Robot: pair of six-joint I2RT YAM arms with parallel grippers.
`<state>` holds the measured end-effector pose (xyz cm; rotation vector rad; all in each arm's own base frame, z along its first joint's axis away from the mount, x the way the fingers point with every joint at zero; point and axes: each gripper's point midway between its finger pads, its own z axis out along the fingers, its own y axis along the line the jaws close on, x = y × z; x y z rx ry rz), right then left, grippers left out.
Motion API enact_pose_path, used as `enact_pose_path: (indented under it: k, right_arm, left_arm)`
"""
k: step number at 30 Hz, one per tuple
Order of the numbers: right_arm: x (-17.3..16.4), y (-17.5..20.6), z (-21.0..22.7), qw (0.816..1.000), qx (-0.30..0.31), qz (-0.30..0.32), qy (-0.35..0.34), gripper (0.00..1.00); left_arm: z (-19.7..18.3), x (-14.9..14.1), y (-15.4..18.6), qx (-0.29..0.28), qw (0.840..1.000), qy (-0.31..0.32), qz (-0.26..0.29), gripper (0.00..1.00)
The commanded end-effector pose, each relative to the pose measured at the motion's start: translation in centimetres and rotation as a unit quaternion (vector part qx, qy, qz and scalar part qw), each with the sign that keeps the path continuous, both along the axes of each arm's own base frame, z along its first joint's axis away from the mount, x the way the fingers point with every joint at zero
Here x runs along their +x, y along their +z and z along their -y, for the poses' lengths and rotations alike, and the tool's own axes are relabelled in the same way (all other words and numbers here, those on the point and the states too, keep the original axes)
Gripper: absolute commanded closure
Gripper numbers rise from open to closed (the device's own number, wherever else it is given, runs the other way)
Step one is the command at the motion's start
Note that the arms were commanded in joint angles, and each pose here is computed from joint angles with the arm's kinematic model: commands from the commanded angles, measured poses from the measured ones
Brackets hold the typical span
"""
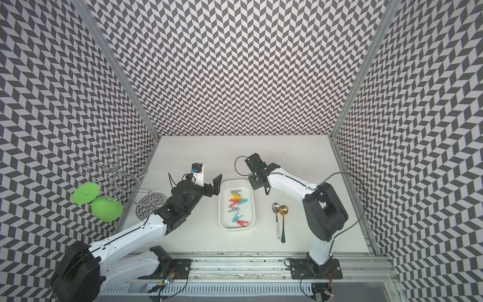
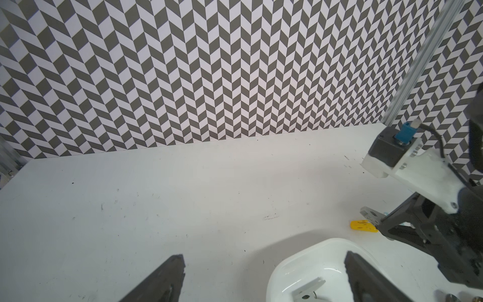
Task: Take the clothespins out of the storage box
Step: Place the clothespin at the center of the board.
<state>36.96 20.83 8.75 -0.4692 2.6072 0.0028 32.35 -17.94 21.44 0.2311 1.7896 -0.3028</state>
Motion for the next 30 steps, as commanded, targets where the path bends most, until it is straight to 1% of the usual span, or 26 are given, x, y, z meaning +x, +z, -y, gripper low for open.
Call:
enact_pose_path:
  k: [1, 5, 10, 16, 20, 24, 27, 30]
  right_arm:
    - [0.5, 0.5, -0.4, 0.996, 0.084, -0.006, -0.03, 0.95]
    - [0.3, -1.5, 0.5, 0.992, 0.108, -0.036, -0.054, 0.94]
    - [0.2, -3.8, 2.0, 0.988, 0.108, -0.064, -0.088, 0.92]
    - [0.1, -4.4, 2.4, 0.987, 0.106, -0.07, -0.095, 0.89]
    - [0.3, -3.6, 2.3, 0.988, 0.11, -0.06, -0.093, 0.87]
    - [0.8, -1.8, 1.9, 0.988, 0.121, -0.042, -0.08, 0.83]
    - [1.2, 0.1, 1.3, 0.989, 0.133, -0.024, -0.057, 0.8]
    - [1.5, 2.5, 0.2, 0.989, 0.146, 0.004, -0.015, 0.78]
  left_arm:
    - [0.2, -0.2, 1.0, -0.016, 1.0, -0.006, 0.013, 0.0]
    - [0.3, -0.2, 1.0, -0.016, 1.0, -0.007, 0.013, 0.0]
    - [0.3, -0.2, 1.1, -0.017, 1.0, -0.008, 0.013, 0.01]
    - [0.2, -0.2, 1.1, -0.017, 1.0, -0.007, 0.014, 0.0]
    - [0.2, -0.2, 1.1, -0.017, 1.0, -0.007, 0.014, 0.0]
    - [0.2, -0.2, 1.0, -0.016, 1.0, -0.007, 0.013, 0.0]
    - [0.2, -0.2, 1.0, -0.016, 1.0, -0.007, 0.013, 0.0]
    - [0.3, -0.2, 1.1, -0.017, 1.0, -0.008, 0.013, 0.0]
